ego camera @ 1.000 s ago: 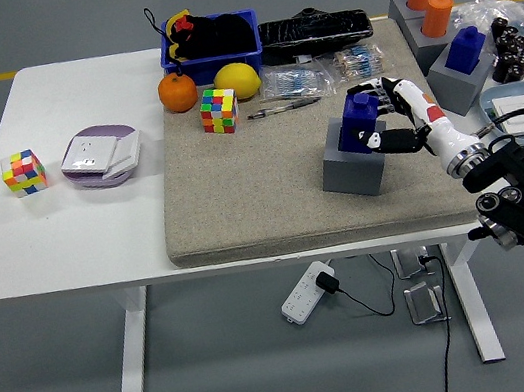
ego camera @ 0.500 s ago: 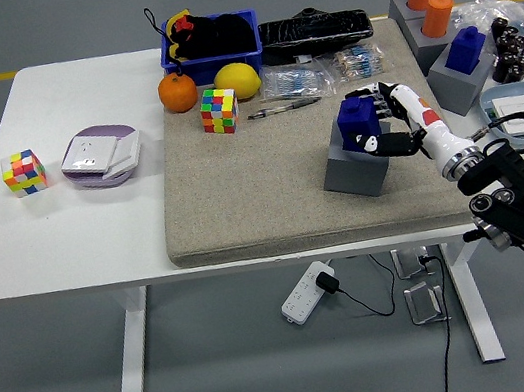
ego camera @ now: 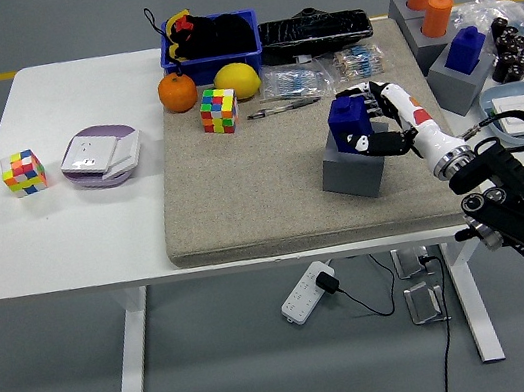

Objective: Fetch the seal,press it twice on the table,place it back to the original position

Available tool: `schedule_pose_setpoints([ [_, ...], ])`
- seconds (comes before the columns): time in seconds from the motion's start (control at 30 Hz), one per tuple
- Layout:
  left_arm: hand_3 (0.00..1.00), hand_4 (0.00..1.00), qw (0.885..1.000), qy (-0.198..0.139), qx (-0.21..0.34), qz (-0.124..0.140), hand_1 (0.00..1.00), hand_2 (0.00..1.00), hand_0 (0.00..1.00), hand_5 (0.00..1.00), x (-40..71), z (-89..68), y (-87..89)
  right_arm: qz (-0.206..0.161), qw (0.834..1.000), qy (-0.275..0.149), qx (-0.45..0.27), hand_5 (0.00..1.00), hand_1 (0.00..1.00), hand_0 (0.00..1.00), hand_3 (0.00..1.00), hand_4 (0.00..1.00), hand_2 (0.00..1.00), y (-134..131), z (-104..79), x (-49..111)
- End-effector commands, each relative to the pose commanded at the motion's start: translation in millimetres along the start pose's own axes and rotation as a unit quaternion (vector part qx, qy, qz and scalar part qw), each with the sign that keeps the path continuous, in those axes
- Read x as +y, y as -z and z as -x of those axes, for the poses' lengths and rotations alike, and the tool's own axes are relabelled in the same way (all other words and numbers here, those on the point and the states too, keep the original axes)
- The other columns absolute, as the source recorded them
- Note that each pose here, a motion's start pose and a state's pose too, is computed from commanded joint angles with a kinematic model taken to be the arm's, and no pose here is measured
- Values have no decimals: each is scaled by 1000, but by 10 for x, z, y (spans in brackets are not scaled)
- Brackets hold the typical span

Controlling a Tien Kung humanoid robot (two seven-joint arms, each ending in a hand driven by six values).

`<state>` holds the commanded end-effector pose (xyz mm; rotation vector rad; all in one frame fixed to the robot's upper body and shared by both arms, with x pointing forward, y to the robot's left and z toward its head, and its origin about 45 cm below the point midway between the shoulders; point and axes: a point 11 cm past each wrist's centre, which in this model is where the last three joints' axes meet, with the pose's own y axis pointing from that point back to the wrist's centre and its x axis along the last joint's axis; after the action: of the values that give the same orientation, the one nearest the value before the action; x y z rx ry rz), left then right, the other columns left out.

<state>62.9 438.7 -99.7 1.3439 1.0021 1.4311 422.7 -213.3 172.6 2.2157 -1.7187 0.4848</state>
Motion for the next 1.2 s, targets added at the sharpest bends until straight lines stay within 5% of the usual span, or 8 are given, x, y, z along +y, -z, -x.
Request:
schedule_pose_setpoints([
  [1.2,716,642,1000,0,0,-2,690,679,718,238,-2,7,18,16,1000,-9,-4,2,493,620,516,632,471,-136,-36,43],
])
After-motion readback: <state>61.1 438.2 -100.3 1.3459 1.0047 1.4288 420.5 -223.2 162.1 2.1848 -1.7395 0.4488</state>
